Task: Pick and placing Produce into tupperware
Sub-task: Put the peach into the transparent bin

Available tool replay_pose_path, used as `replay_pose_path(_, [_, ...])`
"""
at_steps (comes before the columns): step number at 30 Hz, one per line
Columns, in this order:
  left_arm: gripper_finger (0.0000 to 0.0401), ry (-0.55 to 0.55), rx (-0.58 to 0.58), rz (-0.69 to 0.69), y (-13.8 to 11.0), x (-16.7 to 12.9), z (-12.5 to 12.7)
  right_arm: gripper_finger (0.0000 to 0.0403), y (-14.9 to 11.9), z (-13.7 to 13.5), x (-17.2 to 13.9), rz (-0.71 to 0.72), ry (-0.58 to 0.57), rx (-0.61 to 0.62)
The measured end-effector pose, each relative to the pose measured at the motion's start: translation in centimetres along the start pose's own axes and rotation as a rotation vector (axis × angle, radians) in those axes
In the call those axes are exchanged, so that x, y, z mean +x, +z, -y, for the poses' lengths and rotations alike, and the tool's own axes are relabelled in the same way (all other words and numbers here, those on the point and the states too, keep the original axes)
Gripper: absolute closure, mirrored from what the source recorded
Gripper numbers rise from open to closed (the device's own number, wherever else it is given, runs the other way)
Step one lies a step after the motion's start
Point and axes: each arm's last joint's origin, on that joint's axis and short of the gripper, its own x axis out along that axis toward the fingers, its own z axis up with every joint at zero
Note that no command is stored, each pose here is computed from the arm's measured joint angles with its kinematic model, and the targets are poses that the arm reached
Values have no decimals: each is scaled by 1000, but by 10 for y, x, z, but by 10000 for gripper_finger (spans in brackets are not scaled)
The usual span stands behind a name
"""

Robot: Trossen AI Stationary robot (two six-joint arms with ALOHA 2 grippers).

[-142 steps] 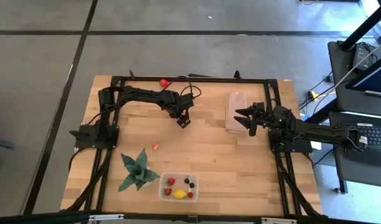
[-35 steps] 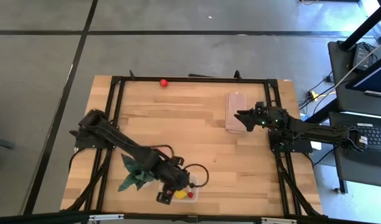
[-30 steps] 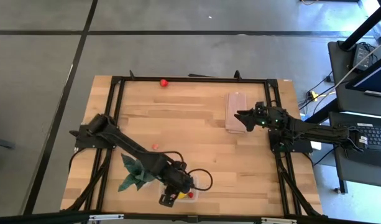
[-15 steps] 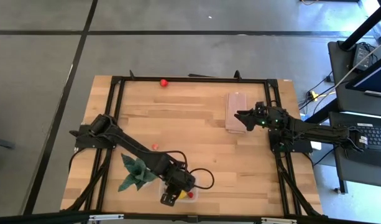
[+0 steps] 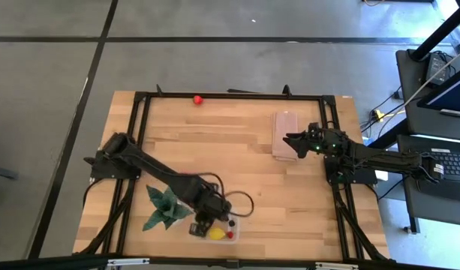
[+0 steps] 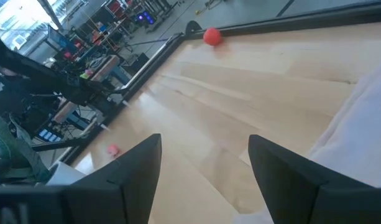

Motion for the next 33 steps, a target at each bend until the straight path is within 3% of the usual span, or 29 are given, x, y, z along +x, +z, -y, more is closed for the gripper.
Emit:
replay_pose_path(4, [375,113,-46,47,-13,-45,-16,159,0,0,0,0,0,-13])
replay_pose_path(10, [399,328,-95,347,-32,-130,-40,159,0,0,0,-1,0,-35])
replay_pose_path(14, [390,474,-188,509,-51,-173,-55,160,0,0,0,-1,0,-37])
replay_pose_path(18, [372,494,-238,588,-68,-199,-64,160,0,0,0,-1,0,-39])
replay_pose_path(22, [334,545,-249,609,-75,-213,-78,160,0,0,0,0,0,-41])
replay_pose_path(33, [149,691,-228,473,-70,-208,-125,160,0,0,0,0,1,-41])
